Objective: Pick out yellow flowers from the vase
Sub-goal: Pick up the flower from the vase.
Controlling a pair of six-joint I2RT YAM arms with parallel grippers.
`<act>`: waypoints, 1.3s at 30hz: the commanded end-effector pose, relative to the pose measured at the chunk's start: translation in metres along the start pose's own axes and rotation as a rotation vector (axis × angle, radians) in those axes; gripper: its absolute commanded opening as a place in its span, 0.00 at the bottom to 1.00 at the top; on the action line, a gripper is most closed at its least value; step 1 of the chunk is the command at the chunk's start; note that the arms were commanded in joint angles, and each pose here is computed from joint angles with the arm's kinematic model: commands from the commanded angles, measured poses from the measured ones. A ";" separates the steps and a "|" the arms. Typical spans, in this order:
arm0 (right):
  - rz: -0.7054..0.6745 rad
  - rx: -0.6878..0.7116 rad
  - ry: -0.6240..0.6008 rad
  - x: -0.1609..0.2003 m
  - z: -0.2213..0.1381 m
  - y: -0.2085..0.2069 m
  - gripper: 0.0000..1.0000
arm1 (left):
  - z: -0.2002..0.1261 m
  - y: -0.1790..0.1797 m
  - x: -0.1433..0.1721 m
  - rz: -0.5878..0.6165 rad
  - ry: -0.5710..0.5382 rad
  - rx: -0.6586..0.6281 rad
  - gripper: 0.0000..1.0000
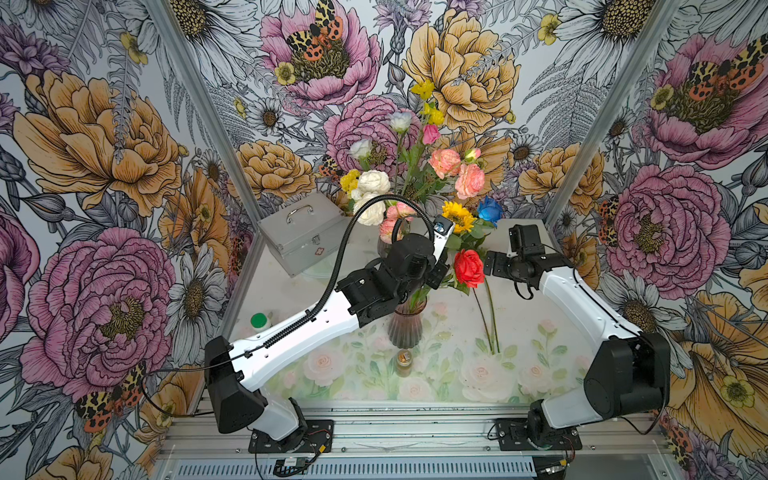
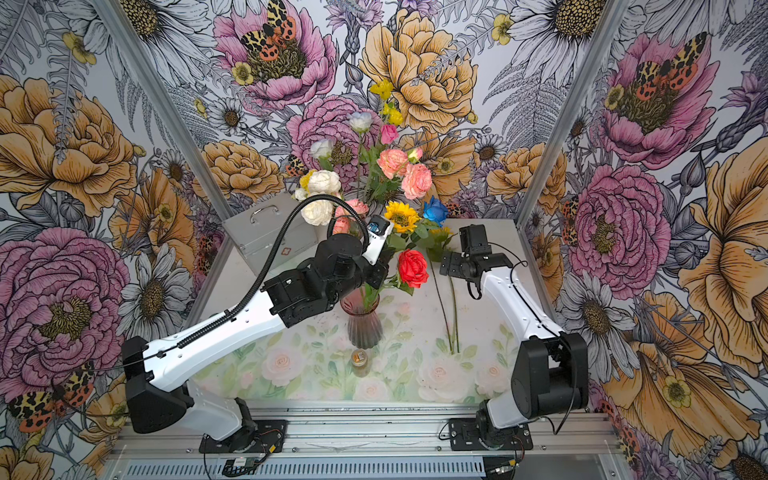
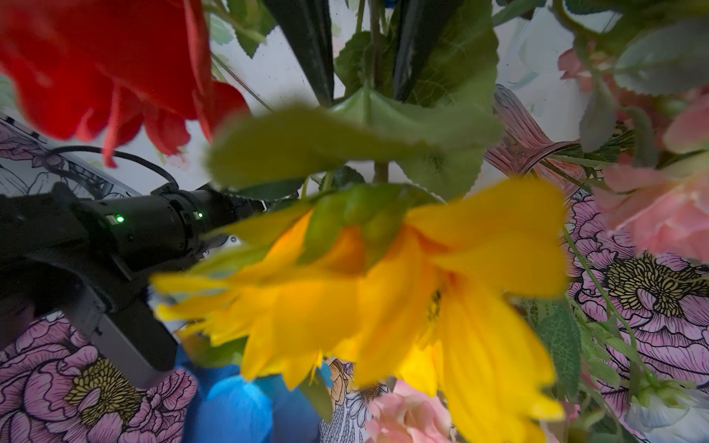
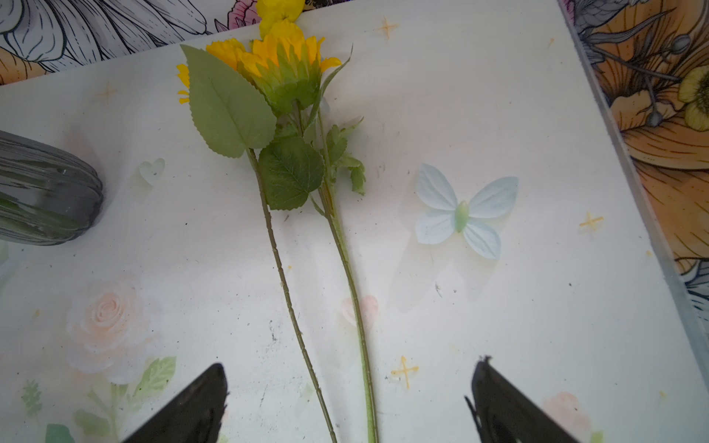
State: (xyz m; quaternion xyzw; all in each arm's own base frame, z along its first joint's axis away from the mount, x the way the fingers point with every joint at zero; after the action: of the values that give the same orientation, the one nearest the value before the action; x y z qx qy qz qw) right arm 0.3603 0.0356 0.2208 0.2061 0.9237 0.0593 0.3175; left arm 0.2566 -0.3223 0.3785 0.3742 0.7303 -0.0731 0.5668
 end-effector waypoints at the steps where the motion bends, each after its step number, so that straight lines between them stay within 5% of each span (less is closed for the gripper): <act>1: 0.021 -0.024 -0.039 -0.006 -0.007 0.001 0.99 | 0.007 -0.002 -0.006 -0.017 -0.017 0.018 0.28; 16: 0.019 -0.034 -0.037 -0.005 -0.006 0.002 0.99 | 0.001 0.006 -0.009 -0.008 -0.026 -0.009 0.03; 39: 0.017 -0.058 -0.037 -0.004 -0.010 0.005 0.99 | -0.040 0.034 -0.038 0.012 -0.107 -0.083 0.00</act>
State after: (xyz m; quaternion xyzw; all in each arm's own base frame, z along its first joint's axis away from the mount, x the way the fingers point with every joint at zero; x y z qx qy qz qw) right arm 0.3599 0.0378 0.2179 0.2031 0.9245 0.0683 0.3151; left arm 0.2523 -0.3114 0.4012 0.3743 0.7153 -0.0644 0.5866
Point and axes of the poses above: each gripper's point midway between its finger pads, its own z axis out along the fingers, its own y axis along the line the jaws close on, x = y × z, the point moved 6 cm from there along -z, back along the fingers, and after that the axes turned 13 degrees about z, right-handed, at the moved point
